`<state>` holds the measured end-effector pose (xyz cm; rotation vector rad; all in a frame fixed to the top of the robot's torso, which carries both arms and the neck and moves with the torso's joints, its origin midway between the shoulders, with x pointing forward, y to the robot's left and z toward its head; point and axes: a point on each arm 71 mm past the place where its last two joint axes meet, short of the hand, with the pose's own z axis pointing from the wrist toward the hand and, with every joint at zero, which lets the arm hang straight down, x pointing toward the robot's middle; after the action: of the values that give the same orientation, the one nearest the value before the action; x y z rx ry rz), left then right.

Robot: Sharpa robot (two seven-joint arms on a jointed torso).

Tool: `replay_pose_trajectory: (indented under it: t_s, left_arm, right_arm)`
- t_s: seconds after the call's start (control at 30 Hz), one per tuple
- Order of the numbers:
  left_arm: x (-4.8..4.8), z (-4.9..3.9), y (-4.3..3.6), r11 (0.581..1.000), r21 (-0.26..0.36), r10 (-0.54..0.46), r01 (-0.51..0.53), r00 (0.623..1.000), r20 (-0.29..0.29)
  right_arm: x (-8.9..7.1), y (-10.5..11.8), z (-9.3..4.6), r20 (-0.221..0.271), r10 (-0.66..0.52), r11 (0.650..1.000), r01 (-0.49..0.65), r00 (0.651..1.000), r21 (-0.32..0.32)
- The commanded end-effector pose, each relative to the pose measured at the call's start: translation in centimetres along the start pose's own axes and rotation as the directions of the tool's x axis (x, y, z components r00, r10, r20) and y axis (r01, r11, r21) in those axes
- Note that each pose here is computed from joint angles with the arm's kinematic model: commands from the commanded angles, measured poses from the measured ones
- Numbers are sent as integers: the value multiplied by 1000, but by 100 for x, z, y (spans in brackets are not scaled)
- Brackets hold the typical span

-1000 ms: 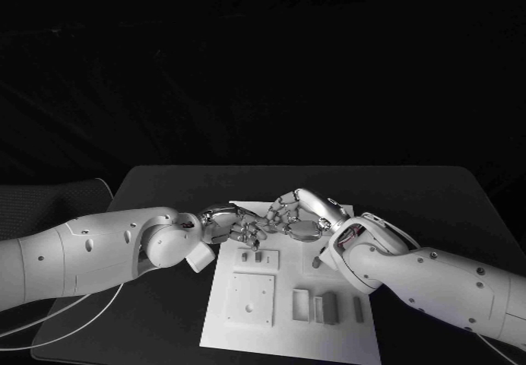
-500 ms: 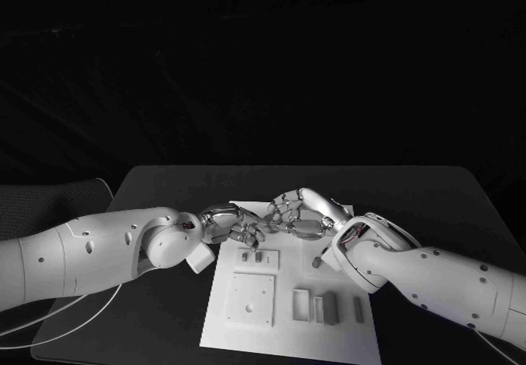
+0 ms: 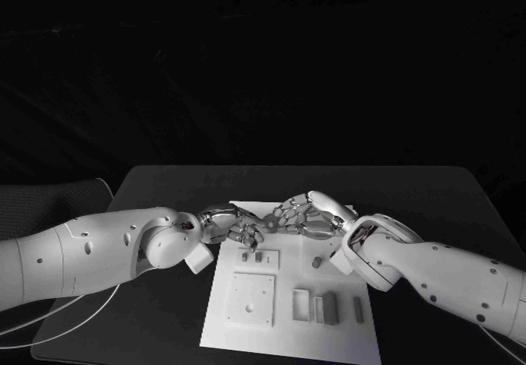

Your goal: Assemble the parts on the task board

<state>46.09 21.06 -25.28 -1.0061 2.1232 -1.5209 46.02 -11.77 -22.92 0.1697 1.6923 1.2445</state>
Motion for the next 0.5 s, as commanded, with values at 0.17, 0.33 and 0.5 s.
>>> replay_pose_trajectory:
  t_s: [0.17, 0.33, 0.5]
  left_arm:
    - [23, 5, -16, 1000, 13, 9, -8, 1000, -9]
    - [25, 6, -16, 1000, 12, 9, -9, 1000, -11]
    - [36, 11, -18, 1000, 13, 9, -8, 1000, -16]
  right_arm:
    - [9, -51, 28, -20, 185, 983, -185, 983, 21]
    - [31, -61, 54, -11, 261, 965, -260, 965, 38]
    - [57, -59, 71, -15, 295, 955, -294, 956, 47]
